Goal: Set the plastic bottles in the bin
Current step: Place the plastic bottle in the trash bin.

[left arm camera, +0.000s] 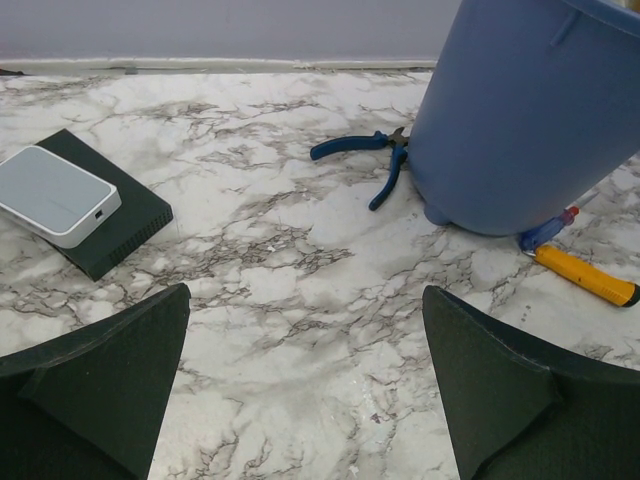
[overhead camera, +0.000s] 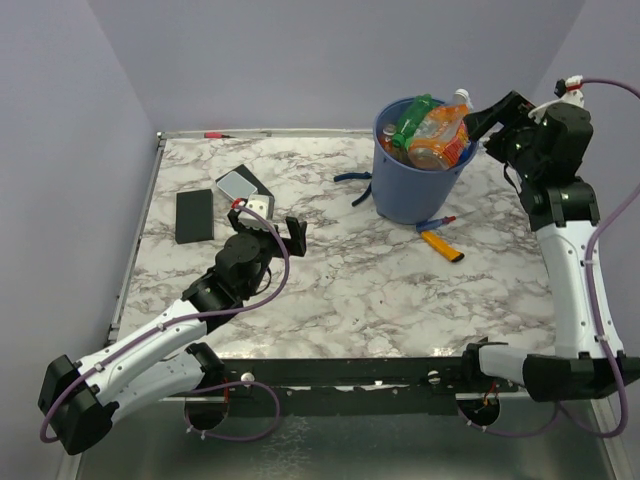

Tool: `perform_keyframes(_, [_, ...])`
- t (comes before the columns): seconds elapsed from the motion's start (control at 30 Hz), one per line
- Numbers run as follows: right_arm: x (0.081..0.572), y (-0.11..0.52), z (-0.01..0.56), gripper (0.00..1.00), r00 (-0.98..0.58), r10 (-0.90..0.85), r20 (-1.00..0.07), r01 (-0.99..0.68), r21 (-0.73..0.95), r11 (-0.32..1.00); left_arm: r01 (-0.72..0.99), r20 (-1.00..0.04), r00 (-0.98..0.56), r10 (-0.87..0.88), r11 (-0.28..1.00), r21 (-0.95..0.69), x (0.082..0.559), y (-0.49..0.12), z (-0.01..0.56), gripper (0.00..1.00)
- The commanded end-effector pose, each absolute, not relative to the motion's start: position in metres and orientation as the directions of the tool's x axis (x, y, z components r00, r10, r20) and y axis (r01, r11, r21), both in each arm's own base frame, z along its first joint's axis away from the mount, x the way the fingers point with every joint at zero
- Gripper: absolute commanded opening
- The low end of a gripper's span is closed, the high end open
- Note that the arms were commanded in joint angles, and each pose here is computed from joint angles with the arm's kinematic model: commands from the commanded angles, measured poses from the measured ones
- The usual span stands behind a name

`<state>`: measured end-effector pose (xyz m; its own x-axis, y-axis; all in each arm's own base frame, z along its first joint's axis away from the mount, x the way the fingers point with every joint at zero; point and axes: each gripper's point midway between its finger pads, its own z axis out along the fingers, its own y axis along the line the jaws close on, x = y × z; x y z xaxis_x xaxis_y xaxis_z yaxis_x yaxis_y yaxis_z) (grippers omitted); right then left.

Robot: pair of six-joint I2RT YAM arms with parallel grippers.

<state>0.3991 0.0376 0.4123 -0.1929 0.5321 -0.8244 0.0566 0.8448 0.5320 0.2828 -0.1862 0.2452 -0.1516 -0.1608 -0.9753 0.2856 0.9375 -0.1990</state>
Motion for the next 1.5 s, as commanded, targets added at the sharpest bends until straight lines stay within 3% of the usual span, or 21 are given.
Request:
perform_keyframes(0.0, [0.376,0.026,0.408,0.76,-0.131,0.529,-0.838,0.081,0.523,0.849,0.314,-0.972,-0.137,-0.193,0.922,-0.227,0.281,-0.192,0.262,0.99])
perform_keyframes(0.27, [0.37,0.028,0.373,0.54,-0.156,0.54,-0.827,0.088,0.533,0.842,0.313,-0.971,-0.135,-0.195,0.922,-0.229,0.28,-0.192,0.262,0.99])
perform_keyframes(0.5, [0.385,0.044,0.372,0.46,-0.2,0.561,-0.804,0.022,0.568,0.823,0.308,-0.972,-0.13,-0.193,0.924,-0.225,0.281,-0.19,0.263,0.99])
perform_keyframes(1.1, [0.406,0.058,0.354,0.44,-0.286,0.552,-0.783,-0.01,0.579,0.815,0.302,-0.974,-0.134,-0.183,0.928,-0.216,0.282,-0.19,0.26,0.99])
perform_keyframes(1.47, [0.381,0.044,0.384,0.6,-0.201,0.546,-0.813,0.015,0.555,0.832,0.306,-0.974,-0.14,-0.179,0.927,-0.214,0.282,-0.192,0.258,0.99])
